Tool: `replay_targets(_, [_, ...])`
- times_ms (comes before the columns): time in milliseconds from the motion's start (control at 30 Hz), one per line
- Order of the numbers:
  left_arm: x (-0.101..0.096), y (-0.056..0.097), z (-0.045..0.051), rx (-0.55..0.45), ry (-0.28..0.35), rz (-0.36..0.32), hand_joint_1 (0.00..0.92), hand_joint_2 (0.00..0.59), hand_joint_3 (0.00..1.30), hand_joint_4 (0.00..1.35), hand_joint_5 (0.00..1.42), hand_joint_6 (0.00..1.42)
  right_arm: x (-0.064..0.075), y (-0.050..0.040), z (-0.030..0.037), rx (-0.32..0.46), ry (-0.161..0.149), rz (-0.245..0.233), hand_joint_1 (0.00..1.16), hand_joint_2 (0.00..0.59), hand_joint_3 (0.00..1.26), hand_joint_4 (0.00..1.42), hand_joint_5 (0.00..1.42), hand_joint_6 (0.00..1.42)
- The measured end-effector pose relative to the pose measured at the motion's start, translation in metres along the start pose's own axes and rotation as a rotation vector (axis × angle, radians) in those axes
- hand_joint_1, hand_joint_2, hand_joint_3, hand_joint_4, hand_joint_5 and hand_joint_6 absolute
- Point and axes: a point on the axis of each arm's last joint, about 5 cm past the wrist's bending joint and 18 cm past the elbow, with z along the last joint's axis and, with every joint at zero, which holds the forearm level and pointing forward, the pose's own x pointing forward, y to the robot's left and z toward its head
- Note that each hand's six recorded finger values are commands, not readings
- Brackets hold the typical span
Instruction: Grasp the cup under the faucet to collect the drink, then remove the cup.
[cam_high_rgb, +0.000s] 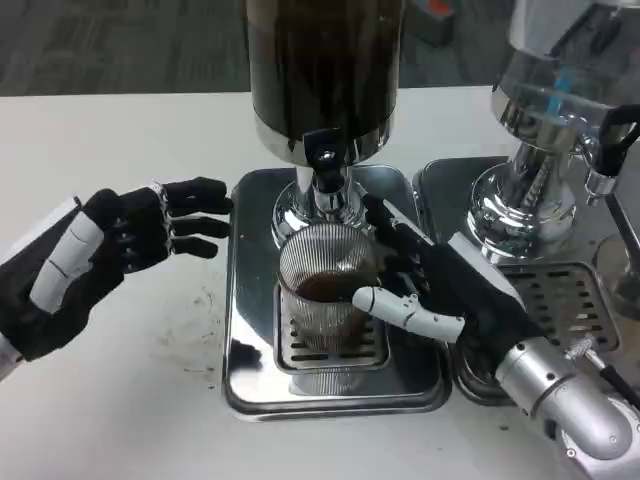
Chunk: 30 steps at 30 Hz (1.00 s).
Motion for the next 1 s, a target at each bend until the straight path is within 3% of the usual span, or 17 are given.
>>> replay_targets(400, [0.0016, 0.0032, 0.0006, 0.009, 0.019, -0.003, 0.000, 0.135, 0.32, 0.26, 0.29, 0.34, -0.0024, -0.0002, -0.0016, 0.006, -0.005, 0.006, 0.49, 0.159, 0.00, 0.00, 0.00, 0.04])
replay_targets(1000, [0.0017, 0.0064, 0.0002, 0.005, 0.034, 0.002, 0.000, 0.149, 0.34, 0.29, 0.31, 0.34, -0.0034, 0.0006, -0.0021, -0.055, 0.007, 0.027, 0.51, 0.169, 0.00, 0.00, 0.00, 0.02])
